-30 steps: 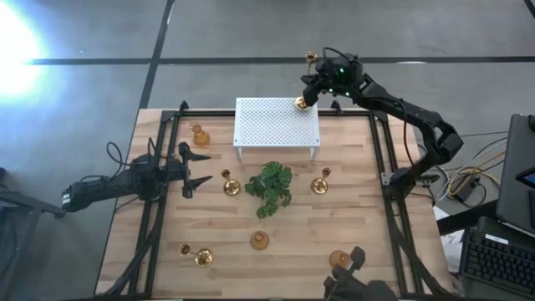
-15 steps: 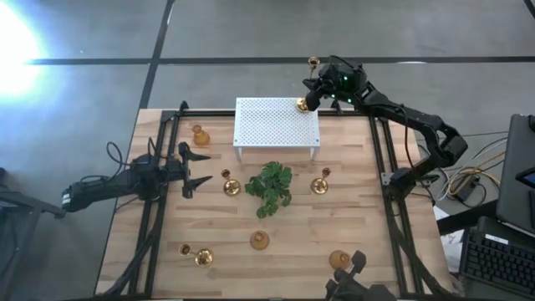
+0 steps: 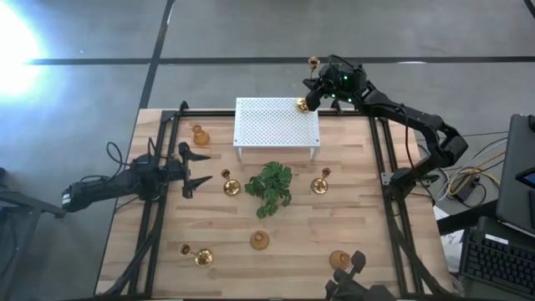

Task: Pick & Place candle stick holders
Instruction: Put the big gold candle holder on the shelf

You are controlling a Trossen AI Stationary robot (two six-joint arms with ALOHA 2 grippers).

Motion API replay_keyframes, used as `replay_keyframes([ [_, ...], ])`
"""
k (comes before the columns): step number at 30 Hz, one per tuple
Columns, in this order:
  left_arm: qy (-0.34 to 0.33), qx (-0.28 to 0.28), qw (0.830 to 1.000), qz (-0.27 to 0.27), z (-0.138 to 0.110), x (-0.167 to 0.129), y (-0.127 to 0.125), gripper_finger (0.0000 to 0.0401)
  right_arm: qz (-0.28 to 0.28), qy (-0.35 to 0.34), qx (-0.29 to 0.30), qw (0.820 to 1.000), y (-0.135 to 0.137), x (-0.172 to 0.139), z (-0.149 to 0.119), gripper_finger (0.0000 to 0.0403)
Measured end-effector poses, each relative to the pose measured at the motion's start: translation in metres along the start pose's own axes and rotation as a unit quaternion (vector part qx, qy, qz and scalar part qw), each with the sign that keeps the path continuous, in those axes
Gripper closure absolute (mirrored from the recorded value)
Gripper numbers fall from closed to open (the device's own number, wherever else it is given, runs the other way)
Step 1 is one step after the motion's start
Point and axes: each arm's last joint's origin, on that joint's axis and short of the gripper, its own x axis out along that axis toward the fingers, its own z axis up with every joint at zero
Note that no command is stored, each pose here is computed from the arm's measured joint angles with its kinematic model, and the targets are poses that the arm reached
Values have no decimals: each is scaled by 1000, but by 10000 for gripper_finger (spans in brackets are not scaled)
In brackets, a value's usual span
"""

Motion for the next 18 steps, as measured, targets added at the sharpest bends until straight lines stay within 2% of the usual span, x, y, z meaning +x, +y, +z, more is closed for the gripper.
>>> replay_keyframes([
  [11, 0, 0, 1000, 0, 0, 0, 0, 82, -1, 21, 4, 1000, -1, 3, -7, 369],
  [18, 0, 0, 1000, 0, 0, 0, 0, 82, 0, 11, -5, 1000, 0, 2, -4, 348],
])
